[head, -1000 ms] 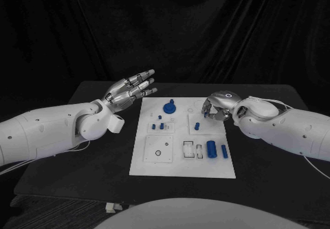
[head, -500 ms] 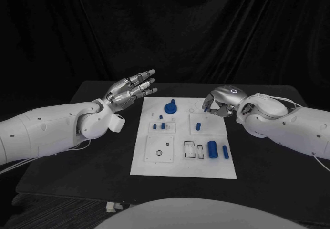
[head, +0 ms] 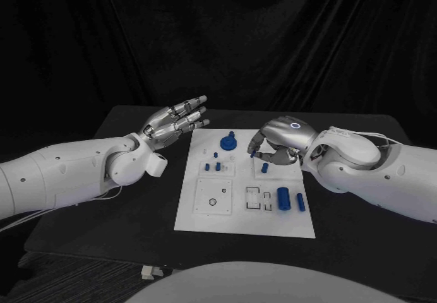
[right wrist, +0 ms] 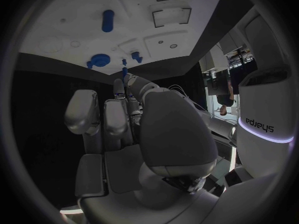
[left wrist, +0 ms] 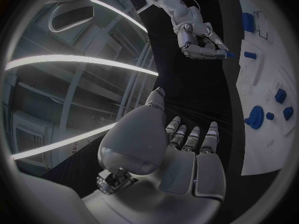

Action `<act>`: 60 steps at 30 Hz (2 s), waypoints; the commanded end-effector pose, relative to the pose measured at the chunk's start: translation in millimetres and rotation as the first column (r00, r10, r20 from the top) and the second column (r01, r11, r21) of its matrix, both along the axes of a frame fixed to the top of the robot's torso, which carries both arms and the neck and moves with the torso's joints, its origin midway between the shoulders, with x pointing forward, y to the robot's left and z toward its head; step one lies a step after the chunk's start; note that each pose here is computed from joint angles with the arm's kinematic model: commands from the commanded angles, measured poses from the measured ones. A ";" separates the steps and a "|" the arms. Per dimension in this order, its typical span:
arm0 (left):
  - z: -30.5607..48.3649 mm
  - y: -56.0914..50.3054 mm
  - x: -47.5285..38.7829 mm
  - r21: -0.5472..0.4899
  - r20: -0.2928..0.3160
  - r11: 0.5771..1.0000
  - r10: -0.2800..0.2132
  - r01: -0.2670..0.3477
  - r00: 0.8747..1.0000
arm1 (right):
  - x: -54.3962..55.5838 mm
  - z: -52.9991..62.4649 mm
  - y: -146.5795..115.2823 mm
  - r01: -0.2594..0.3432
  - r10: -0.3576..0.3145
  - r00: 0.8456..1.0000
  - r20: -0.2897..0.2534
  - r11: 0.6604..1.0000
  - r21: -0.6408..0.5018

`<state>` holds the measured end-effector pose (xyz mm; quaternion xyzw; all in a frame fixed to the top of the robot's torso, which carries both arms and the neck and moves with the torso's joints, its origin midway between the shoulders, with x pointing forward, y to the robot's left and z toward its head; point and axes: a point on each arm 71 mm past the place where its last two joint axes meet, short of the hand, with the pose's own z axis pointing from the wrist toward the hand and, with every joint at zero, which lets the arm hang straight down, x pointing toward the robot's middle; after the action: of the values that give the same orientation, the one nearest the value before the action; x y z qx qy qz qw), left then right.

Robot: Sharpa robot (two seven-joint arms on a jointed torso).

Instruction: Assemble the parts on the task board

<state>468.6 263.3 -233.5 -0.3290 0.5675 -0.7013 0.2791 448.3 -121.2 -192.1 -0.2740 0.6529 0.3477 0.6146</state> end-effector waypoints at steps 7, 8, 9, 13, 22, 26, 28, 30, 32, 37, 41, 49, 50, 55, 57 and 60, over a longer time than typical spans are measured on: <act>-5.1 1.7 -3.6 -0.017 -0.008 1.000 0.001 -0.001 1.000 | -10.8 -17.2 26.5 -0.067 0.069 0.998 0.014 0.994 -0.086; -5.6 2.0 -3.9 -0.017 -0.010 1.000 0.002 -0.002 1.000 | -11.1 -19.1 28.8 -0.071 0.073 0.997 0.012 0.993 -0.089; -6.1 2.3 -4.1 -0.017 -0.011 1.000 0.002 -0.002 1.000 | -11.4 -21.0 30.9 -0.075 0.076 0.997 0.009 0.993 -0.091; -8.0 3.6 -4.9 -0.014 -0.015 1.000 0.005 -0.006 1.000 | -12.9 -29.9 41.1 -0.090 0.090 0.996 0.000 0.992 -0.092; -9.1 3.8 -5.2 -0.013 -0.017 1.000 0.008 -0.008 1.000 | -15.7 -41.8 56.3 -0.111 0.110 0.994 -0.021 0.989 -0.095; -9.3 4.2 -5.1 -0.012 -0.015 1.000 0.011 -0.011 1.000 | -17.1 -45.0 61.9 -0.119 0.117 0.993 -0.024 0.989 -0.089; -9.3 4.6 -5.0 -0.011 -0.015 1.000 0.013 -0.013 1.000 | -17.7 -45.9 63.9 -0.122 0.120 0.992 -0.024 0.989 -0.086; -9.4 4.9 -5.0 -0.010 -0.014 1.000 0.015 -0.015 1.000 | -18.3 -46.9 65.9 -0.125 0.123 0.992 -0.024 0.989 -0.083; -9.4 5.2 -4.9 -0.009 -0.014 1.000 0.016 -0.016 1.000 | -18.5 -48.4 67.8 -0.125 0.123 0.992 -0.026 0.989 -0.082; -9.6 5.0 -4.8 -0.009 -0.015 1.000 0.015 -0.016 1.000 | -19.9 -54.9 69.8 -0.122 0.119 0.992 -0.039 0.989 -0.086; -9.7 4.8 -4.7 -0.009 -0.015 1.000 0.015 -0.015 1.000 | -22.1 -60.0 71.1 -0.123 0.119 0.992 -0.051 0.989 -0.087; -10.0 4.7 -4.2 -0.009 -0.016 1.000 0.014 -0.014 1.000 | -25.2 -67.6 73.0 -0.123 0.118 0.991 -0.066 0.989 -0.085; -10.0 4.7 -4.2 -0.009 -0.016 1.000 0.014 -0.014 1.000 | -25.3 -68.2 73.1 -0.123 0.117 0.991 -0.067 0.989 -0.085; -10.2 4.5 -4.2 -0.009 -0.017 1.000 0.013 -0.013 1.000 | -26.0 -70.9 73.9 -0.122 0.116 0.991 -0.071 0.989 -0.085; -10.3 4.5 -4.1 -0.009 -0.017 1.000 0.012 -0.012 1.000 | -26.3 -71.9 74.3 -0.121 0.116 0.991 -0.072 0.989 -0.084; -10.6 4.4 -3.9 -0.009 -0.018 1.000 0.011 -0.011 1.000 | -27.1 -73.3 75.3 -0.122 0.116 0.990 -0.075 0.989 -0.083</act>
<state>464.8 268.8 -244.6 -0.3394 0.5715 -0.6932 0.2786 421.4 -46.3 -264.1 -0.3290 0.6695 0.3701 0.5536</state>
